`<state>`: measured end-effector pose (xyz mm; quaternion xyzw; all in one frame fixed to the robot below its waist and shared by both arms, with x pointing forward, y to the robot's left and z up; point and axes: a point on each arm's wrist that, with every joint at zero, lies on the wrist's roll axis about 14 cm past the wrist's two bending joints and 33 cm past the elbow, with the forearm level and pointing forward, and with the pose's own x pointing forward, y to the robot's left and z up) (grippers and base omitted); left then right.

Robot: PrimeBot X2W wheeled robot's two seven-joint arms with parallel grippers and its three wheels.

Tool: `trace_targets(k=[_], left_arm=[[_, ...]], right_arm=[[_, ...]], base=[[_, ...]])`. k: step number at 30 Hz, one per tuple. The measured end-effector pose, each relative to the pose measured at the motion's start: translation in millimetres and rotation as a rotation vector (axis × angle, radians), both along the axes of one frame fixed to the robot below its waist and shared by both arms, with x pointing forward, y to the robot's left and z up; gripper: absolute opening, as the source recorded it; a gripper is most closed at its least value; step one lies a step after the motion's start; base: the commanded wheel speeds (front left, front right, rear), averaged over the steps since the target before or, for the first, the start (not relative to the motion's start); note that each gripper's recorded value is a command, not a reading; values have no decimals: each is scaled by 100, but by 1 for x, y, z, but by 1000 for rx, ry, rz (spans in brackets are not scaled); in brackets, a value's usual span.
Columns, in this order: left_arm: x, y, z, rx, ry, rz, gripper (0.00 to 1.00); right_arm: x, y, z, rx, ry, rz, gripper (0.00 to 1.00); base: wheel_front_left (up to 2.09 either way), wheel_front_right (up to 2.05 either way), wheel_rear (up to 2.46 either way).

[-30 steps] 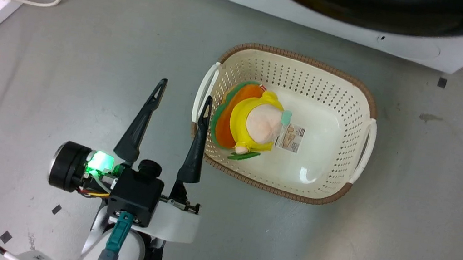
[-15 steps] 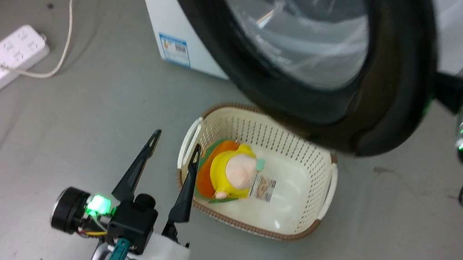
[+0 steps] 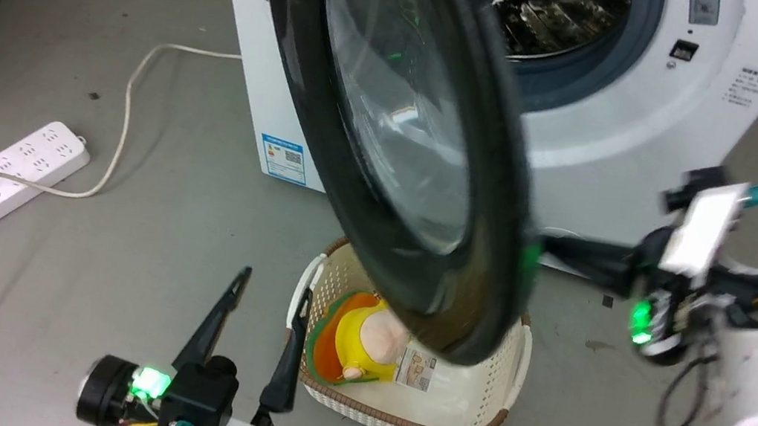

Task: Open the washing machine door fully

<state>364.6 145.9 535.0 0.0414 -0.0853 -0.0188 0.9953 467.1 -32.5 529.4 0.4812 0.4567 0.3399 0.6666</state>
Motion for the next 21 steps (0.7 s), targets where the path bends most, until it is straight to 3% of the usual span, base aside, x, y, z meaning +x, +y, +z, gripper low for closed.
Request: trace_targets(k=[9, 15, 16, 17, 18, 21], left_arm=[[-7, 5, -12, -35, 44, -10, 100], [-9, 9, -12, -74, 49, -20, 100], [-10, 9, -11, -76, 47, -24, 100], [-11, 10, -11, -83, 46, -26, 100], [-13, 11, -10, -96, 45, -28, 100], [-17, 14, -10, -119, 45, -44, 100]], right_arm=[[-60, 72, -25, 79, 13, 179, 0], [-65, 88, -19, 100, -29, 148, 0], [-61, 87, -16, 103, -45, 120, 18], [-56, 83, -12, 99, -68, 84, 95], [-51, 78, -7, 90, -101, 49, 100], [-34, 54, 14, 32, -254, -64, 100]], base=[[0, 0, 0], [0, 0, 0], [0, 0, 0], [0, 0, 0], [0, 0, 0], [0, 0, 0]])
